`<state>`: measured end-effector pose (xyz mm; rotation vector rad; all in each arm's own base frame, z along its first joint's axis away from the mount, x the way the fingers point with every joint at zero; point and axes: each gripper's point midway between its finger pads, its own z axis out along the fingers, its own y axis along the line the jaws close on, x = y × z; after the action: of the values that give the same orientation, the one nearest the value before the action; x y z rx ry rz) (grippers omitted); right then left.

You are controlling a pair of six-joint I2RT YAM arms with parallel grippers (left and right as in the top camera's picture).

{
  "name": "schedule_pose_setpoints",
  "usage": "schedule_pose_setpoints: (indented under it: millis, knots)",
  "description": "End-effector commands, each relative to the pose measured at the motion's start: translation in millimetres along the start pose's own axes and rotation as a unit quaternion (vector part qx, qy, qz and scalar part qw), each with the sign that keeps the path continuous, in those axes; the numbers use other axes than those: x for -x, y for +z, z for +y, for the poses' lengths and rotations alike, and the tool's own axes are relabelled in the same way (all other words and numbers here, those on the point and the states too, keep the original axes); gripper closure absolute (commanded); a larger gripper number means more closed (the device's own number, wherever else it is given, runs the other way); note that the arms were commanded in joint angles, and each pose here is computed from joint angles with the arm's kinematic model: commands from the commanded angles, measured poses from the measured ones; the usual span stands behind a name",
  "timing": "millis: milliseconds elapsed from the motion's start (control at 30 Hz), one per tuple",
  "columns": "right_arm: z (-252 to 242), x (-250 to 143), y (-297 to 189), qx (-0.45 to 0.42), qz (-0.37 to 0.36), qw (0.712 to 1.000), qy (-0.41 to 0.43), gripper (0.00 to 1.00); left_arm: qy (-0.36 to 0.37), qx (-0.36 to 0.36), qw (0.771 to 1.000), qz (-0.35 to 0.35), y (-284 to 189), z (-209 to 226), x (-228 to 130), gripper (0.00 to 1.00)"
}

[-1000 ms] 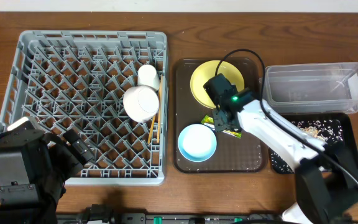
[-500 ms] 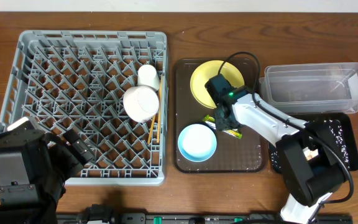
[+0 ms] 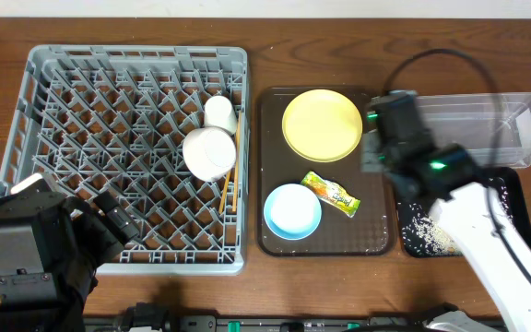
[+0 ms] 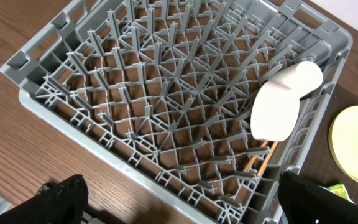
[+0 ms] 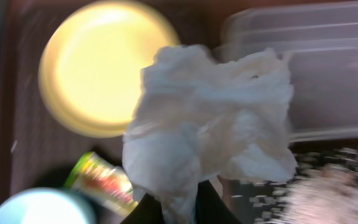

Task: Sort waste into correct bins and load items into the dishwasher rack
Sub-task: 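Grasp the white tissue on the brown tray with the right gripper, then drop the tissue into the clear plastic container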

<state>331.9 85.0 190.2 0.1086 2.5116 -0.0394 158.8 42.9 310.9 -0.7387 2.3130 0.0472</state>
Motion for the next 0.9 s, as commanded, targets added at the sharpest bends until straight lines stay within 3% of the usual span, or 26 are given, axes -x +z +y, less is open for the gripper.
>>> schedule_pose_setpoints:
  millis: [0, 167, 367, 667, 800, 867]
  knots:
    - [-55.5, 20.3, -8.1, -0.064, -0.03, 0.996, 0.051, 0.89, -0.003, 0.008, 1.0, -0.006, -0.6, 3.4, 1.9, 0.02]
    - [-123.8, 23.6, 1.2, -0.115, -0.019, 0.985, 0.127, 0.91, -0.003, 0.008, 1.0, -0.006, -0.6, 3.3, 2.0, 0.02]
    - [-175.9, 24.9, 29.5, -0.092, -0.003, 0.97, 0.224, 0.9, -0.003, 0.008, 1.0, -0.006, -0.6, 3.4, 1.9, 0.02]
    - [-217.4, 18.2, 81.4, -0.095, 0.021, 0.962, 0.255, 0.88, -0.003, 0.008, 1.0, -0.006, -0.6, 3.4, 1.9, 0.02]
    - [-225.4, 20.0, 97.2, -0.097, 0.019, 0.965, 0.242, 0.69, -0.003, 0.008, 1.0, -0.006, -0.6, 3.4, 1.9, 0.02]
    - [-226.0, 20.7, 100.0, -0.097, 0.018, 0.967, 0.236, 0.47, -0.003, 0.008, 1.0, -0.006, -0.6, 3.3, 2.0, 0.02]
